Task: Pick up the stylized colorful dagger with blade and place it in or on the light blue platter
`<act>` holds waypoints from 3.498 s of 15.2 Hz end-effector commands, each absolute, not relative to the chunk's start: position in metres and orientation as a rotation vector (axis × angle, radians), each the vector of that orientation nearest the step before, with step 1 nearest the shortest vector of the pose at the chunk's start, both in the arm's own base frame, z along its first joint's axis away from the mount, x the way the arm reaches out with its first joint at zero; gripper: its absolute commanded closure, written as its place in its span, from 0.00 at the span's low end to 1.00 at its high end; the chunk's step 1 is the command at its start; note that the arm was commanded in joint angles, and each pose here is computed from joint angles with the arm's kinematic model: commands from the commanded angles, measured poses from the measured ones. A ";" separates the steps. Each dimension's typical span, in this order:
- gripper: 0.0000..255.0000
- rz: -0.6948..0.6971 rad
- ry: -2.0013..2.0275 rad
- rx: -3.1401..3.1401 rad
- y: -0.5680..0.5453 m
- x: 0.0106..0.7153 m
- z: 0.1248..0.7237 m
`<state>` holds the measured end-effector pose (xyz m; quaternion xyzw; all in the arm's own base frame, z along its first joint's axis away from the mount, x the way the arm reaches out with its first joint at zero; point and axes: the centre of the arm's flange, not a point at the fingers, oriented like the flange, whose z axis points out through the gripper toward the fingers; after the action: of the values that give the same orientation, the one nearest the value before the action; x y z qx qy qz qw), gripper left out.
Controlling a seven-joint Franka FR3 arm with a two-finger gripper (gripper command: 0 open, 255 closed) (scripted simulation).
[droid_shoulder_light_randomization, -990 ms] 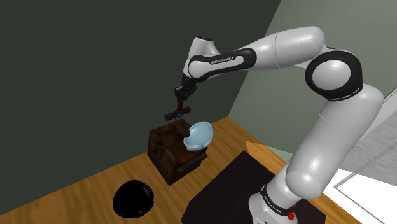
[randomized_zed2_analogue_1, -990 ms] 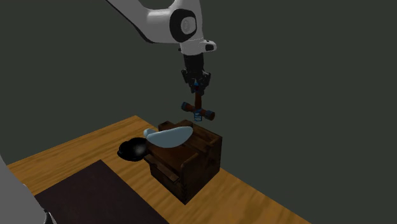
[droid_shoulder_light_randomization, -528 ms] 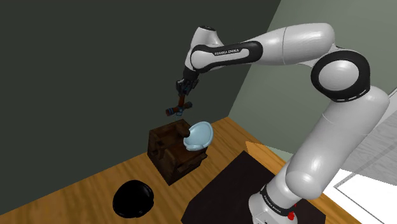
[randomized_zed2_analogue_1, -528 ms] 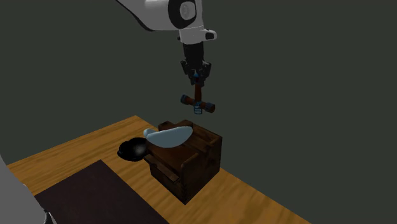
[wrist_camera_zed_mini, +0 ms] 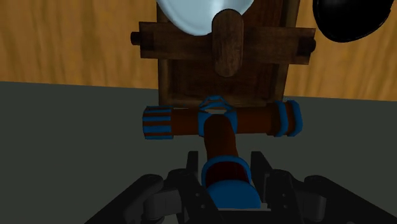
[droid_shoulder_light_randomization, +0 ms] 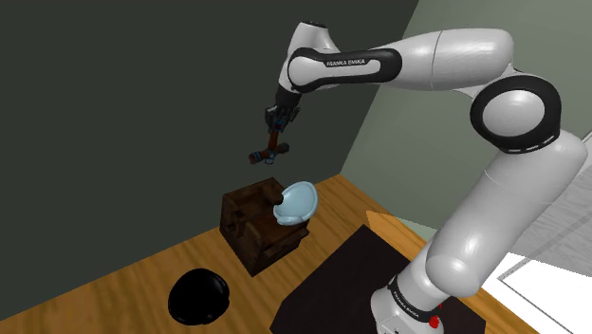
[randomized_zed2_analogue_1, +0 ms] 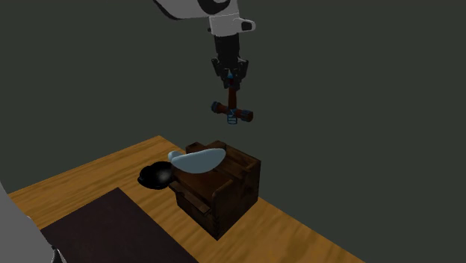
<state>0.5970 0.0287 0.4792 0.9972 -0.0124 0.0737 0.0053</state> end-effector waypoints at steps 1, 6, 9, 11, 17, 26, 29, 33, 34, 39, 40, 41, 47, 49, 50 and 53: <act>1.00 0.231 -0.039 3.122 0.029 0.597 0.490; 1.00 0.231 -0.039 3.122 0.020 0.549 0.511; 1.00 0.231 -0.039 3.122 0.013 0.512 0.524; 1.00 0.231 -0.039 3.122 0.009 0.487 0.533; 1.00 0.231 -0.039 3.122 -0.003 0.421 0.552; 1.00 0.231 -0.039 3.122 -0.003 0.421 0.504; 1.00 0.231 -0.039 3.122 -0.003 0.421 0.488; 1.00 0.231 -0.039 3.122 -0.003 0.421 0.467; 1.00 0.231 -0.039 3.122 -0.003 0.421 0.462; 1.00 0.231 -0.039 3.122 -0.003 0.421 0.436; 1.00 0.231 -0.039 3.122 -0.003 0.421 0.430; 1.00 0.231 -0.039 3.122 -0.003 0.421 0.425; 1.00 0.231 -0.039 3.122 -0.003 0.421 0.423; 1.00 0.231 -0.039 3.122 -0.003 0.421 0.423; 0.00 0.231 -0.039 3.122 -0.003 0.421 0.423; 0.00 0.231 -0.039 3.122 -0.002 0.422 0.423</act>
<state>0.4216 -0.0025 0.4236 0.9972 -0.0123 0.0741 0.0053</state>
